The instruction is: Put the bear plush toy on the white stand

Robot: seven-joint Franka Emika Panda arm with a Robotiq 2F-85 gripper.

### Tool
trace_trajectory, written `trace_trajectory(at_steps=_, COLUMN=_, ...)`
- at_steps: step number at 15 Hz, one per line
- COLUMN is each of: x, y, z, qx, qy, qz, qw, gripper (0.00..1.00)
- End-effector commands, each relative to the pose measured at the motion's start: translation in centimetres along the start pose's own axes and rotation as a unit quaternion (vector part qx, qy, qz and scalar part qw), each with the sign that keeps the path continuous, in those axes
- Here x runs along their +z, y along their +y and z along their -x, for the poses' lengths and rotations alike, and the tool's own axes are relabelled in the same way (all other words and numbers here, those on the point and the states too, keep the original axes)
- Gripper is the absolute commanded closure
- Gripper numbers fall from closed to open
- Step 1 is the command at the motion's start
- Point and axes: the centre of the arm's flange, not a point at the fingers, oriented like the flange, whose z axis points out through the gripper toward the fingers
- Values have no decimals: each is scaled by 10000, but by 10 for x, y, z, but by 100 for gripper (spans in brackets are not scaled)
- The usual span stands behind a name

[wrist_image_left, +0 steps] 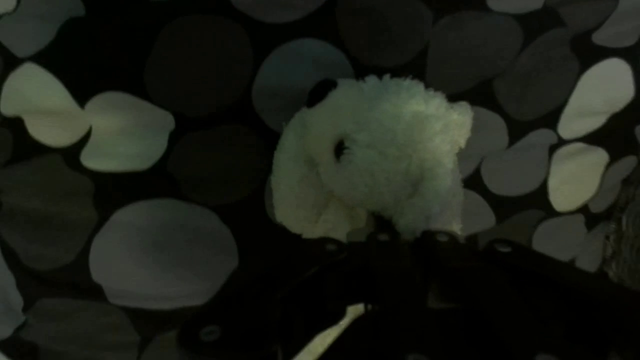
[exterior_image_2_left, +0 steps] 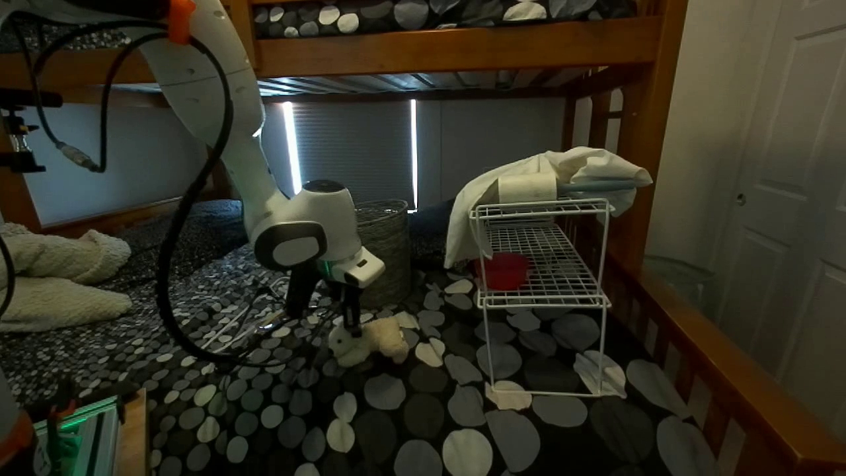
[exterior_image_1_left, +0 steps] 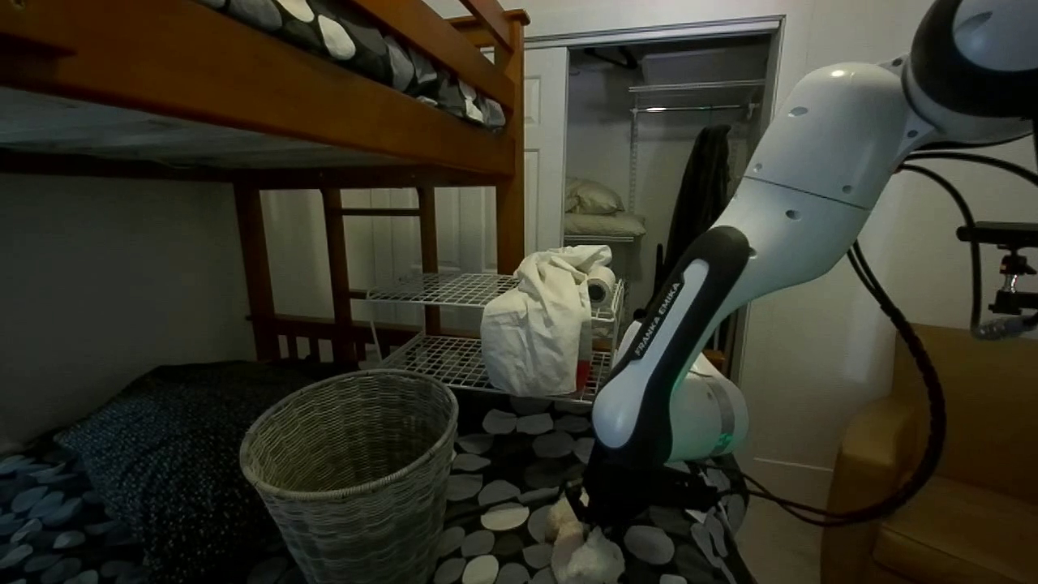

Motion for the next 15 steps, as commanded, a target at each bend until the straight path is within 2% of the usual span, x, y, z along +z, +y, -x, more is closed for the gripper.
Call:
trace_trajectory(at_steps=1, x=-90, y=-9, z=9, qx=-636, qy=761, qz=-19, qw=9951, gripper=98)
trace_trajectory(at_steps=4, x=-150, y=-24, z=4, qx=-1112, qy=1190, qz=-166, qw=9865, gripper=97)
trace_trajectory(at_steps=5, x=-98, y=-15, z=-10, qx=-971, qy=987, qz=-205, qw=9902, gripper=98)
trace_trajectory(at_steps=6, x=-113, y=-17, z=-12, qx=-979, qy=1093, qz=-265, qw=9888, gripper=92)
trace_trajectory(at_steps=7, x=-116, y=-18, z=-12, qx=-979, qy=1115, qz=-286, qw=9885, gripper=92)
trace_trajectory(at_steps=8, x=-113, y=-17, z=-12, qx=-978, qy=1087, qz=-266, qw=9889, gripper=98)
trace_trajectory(at_steps=9, x=-97, y=-26, z=-5, qx=-1230, qy=1090, qz=-499, qw=9851, gripper=98)
trace_trajectory(at_steps=10, x=-93, y=-41, z=0, qx=-1400, qy=1206, qz=-681, qw=9804, gripper=98)
trace_trajectory(at_steps=11, x=-101, y=-66, z=2, qx=-1623, qy=1499, qz=-830, qw=9718, gripper=98)
trace_trajectory(at_steps=15, x=-165, y=-134, z=16, qx=-2503, qy=2172, qz=-1195, qw=9359, gripper=98)
